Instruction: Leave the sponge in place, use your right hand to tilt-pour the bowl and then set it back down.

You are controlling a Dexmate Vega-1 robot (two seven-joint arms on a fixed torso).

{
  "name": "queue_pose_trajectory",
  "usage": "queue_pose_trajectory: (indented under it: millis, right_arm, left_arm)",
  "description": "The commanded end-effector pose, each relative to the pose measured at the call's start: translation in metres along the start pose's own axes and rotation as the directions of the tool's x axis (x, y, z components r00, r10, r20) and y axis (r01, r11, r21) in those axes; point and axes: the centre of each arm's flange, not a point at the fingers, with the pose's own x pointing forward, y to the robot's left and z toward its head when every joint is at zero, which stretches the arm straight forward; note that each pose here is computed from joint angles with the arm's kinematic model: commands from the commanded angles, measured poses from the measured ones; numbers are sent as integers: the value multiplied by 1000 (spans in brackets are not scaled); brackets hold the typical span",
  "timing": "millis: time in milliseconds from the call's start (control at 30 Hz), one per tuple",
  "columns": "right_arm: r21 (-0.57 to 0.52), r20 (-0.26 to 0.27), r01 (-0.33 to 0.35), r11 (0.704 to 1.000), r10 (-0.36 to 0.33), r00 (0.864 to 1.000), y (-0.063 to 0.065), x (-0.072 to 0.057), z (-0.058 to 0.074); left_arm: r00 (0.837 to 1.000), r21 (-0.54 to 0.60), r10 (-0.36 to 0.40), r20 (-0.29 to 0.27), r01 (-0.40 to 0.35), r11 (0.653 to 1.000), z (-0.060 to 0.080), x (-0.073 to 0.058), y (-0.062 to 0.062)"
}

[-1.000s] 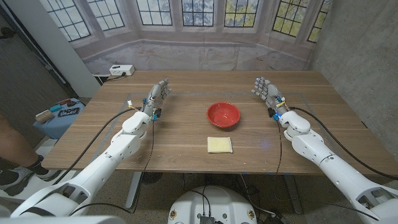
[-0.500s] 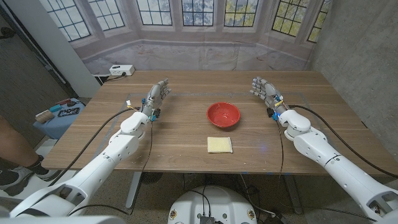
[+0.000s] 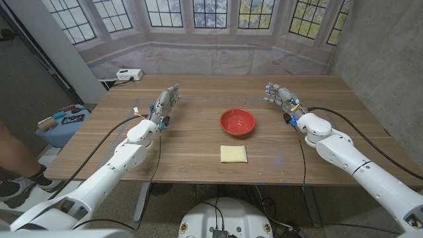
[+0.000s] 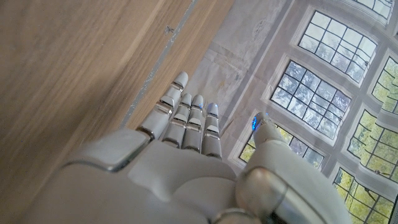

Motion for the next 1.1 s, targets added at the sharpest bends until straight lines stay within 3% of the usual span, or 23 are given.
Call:
queue_pose_trajectory:
  millis: [33,433,1100]
  right_arm:
    - [-116,-59,-17,993,10,998,1,0,16]
    - [-190,-85,-25,981,8,996,3,-3,28]
    - [-303,-203,-95,948,33,979,13,-11,46]
  left_arm:
    - [1000,3,-6,-4,6,1000,-1,2,0]
    - [1000,6,-5,7,5,1000,2,1,0]
    - [999,10,-41,30,40,999,12,-3,3]
